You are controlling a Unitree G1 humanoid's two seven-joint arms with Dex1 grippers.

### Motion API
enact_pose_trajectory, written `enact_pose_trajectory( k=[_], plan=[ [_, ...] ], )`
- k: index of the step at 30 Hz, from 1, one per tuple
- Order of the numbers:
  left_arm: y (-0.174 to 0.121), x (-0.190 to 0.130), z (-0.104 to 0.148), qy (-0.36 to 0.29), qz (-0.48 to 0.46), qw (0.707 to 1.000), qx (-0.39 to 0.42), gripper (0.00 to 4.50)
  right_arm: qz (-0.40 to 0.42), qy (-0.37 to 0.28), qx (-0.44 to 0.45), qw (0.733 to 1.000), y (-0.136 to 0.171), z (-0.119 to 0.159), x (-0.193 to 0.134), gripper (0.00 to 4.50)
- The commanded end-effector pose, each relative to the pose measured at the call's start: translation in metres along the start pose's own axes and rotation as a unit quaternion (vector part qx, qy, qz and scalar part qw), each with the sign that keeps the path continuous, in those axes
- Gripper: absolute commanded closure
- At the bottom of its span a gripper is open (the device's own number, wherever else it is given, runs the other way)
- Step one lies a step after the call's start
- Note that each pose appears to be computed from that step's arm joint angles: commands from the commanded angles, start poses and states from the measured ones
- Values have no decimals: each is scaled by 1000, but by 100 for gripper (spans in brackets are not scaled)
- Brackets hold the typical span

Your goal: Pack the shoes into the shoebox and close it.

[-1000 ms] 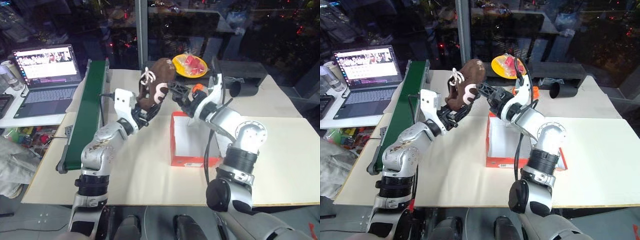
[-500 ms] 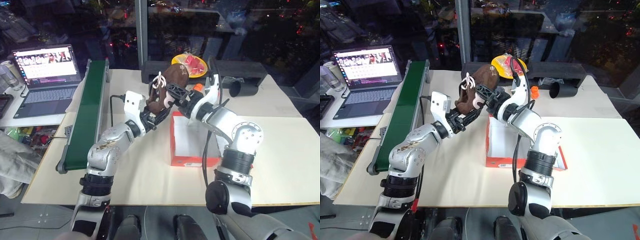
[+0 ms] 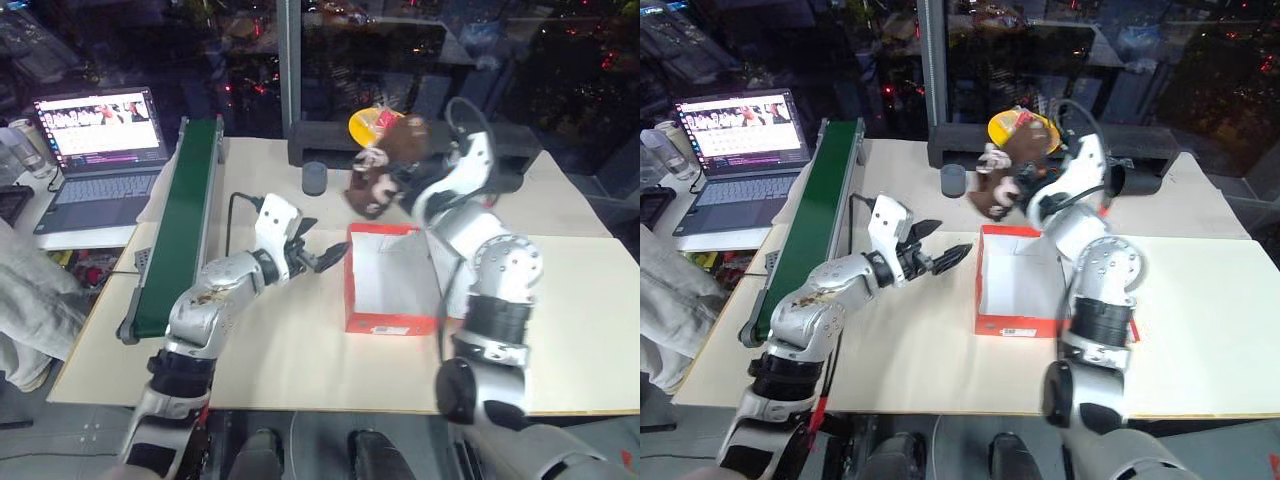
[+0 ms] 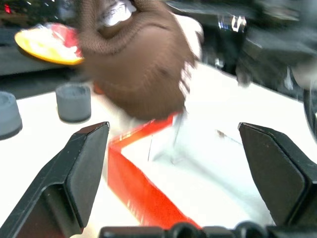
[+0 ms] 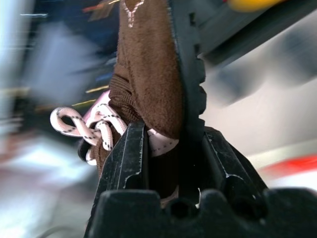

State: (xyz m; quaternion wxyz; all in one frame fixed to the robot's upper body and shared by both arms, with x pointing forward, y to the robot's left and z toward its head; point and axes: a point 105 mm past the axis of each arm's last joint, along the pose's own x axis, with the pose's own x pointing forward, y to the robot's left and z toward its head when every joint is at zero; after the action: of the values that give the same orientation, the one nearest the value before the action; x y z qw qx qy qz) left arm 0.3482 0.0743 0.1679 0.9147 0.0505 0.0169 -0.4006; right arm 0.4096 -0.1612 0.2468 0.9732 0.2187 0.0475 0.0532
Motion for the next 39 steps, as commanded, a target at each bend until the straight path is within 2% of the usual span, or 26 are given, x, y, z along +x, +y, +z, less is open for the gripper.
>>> enact_pose_trajectory(
  k=[1, 5, 9, 10, 13, 20, 21, 22, 24, 25, 28, 32, 35, 37, 39],
  plan=[
    [-8, -7, 10, -11, -25, 997, 65, 3, -21, 69, -121, 990, -8, -9, -15, 305],
    [-13, -13, 12, -11, -52, 995, 81, 3, -10, 181, -137, 974, -27, -46, -39, 305],
    [-14, -13, 12, -8, -54, 995, 89, 3, -27, 230, -141, 963, -41, -68, -48, 305],
    [-15, -11, 13, -10, -54, 994, 91, 3, -52, 245, -151, 956, -52, -76, -50, 305],
    [-20, -7, 23, -25, -58, 993, 96, 3, -108, 269, -182, 940, -78, -93, -54, 305],
    [-21, -5, 33, -39, -56, 992, 105, 3, -141, 273, -189, 933, -92, -112, -47, 305],
    [-20, -5, 33, -39, -54, 992, 106, 0, -139, 268, -177, 937, -91, -111, -46, 250],
    [-19, -5, 34, -40, -52, 992, 107, 0, -136, 260, -169, 941, -89, -109, -44, 234],
    [-14, -7, 38, -46, -39, 992, 108, 0, -134, 234, -160, 950, -84, -99, -40, 168],
    [-9, -7, 39, -49, -26, 993, 106, 0, -131, 219, -158, 954, -79, -91, -38, 123],
    [8, -10, 41, -51, 15, 993, 104, 0, -117, 151, -162, 968, -61, -60, -32, 38],
    [36, -15, 51, -74, 82, 991, 81, 0, -90, 63, -192, 975, -32, -19, -30, 38],
    [79, -28, 64, -107, 204, 971, 58, 0, -41, -29, -223, 974, 6, 19, -34, 38],
    [115, -43, 64, -110, 315, 942, 35, 0, 63, -51, -206, 975, 44, 21, -38, 38],
    [135, -57, 60, -105, 389, 915, 12, 0, 166, -44, -191, 966, 73, 9, -48, 38]
  ],
)
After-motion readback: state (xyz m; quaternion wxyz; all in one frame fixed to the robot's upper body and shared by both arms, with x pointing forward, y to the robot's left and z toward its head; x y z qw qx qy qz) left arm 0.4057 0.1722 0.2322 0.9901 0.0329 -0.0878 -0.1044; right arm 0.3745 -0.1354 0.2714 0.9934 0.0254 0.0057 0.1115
